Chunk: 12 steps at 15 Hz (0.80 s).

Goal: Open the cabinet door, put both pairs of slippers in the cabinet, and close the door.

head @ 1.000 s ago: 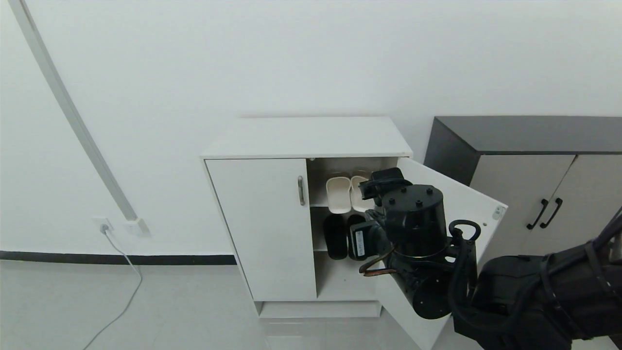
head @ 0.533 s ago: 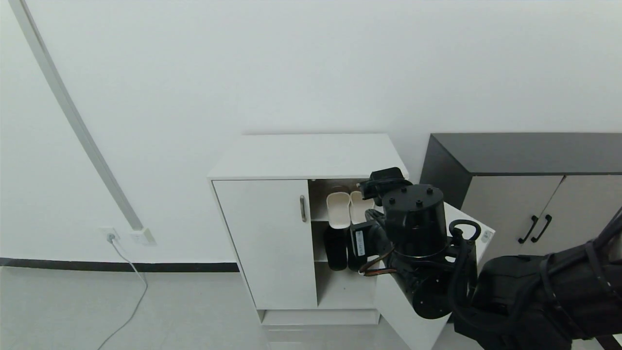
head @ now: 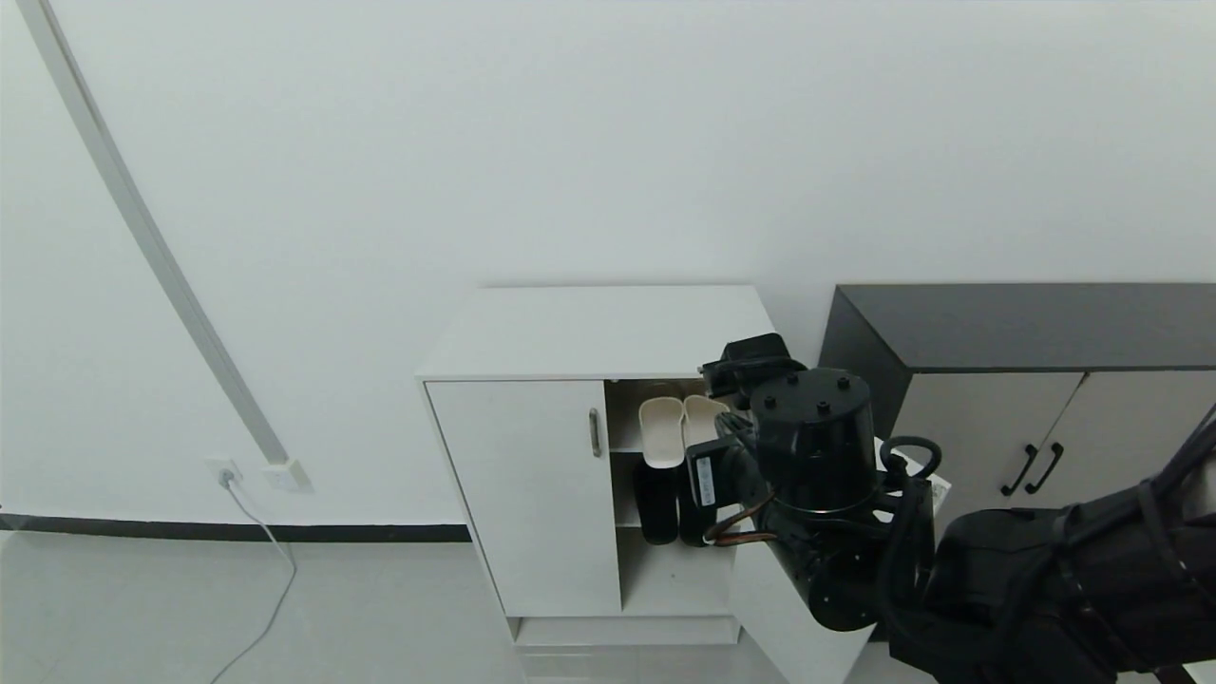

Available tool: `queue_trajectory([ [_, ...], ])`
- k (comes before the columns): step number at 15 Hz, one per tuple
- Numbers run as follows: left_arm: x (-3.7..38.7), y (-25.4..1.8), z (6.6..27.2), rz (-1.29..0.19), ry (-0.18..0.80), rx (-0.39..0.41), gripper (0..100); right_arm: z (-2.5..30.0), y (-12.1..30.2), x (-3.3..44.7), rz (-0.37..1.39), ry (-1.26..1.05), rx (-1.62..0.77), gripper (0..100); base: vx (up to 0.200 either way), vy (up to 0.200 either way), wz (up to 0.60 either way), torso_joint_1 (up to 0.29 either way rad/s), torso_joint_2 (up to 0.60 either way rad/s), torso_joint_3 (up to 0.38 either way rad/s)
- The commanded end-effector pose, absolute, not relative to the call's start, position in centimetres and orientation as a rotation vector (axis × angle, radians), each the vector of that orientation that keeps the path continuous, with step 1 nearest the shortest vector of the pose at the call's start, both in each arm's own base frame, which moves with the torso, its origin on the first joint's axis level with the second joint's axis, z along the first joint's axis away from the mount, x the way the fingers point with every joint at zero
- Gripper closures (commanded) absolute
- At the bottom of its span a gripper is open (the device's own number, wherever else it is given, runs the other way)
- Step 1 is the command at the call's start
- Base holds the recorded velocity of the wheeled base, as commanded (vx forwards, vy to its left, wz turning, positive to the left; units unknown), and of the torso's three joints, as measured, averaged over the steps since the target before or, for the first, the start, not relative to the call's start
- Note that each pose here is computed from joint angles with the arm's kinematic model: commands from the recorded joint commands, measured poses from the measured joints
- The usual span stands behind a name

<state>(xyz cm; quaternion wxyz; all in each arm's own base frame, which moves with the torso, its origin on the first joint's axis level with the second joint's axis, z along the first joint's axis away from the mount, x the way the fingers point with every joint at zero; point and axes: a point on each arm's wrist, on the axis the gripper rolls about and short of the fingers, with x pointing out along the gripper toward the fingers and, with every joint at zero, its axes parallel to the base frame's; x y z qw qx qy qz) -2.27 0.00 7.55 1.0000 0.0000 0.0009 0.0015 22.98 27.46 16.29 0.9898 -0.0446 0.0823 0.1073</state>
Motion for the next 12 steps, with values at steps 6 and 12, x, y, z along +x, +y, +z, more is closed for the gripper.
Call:
queue_trajectory([
  [6,-2.27,0.00,7.55,0.003,0.002,-0.002,100,15.74,27.55,23.04,0.215,0.173,-0.098,100,0.000,0.000,-0.40,0.062,-0.13,-0.063],
  [12,-2.27,0.00,7.55,0.003,0.002,-0.002,100,15.68,27.33,23.35,0.207,0.175,-0.098,100,0.000,0.000,-0.40,0.005,0.00,0.002],
])
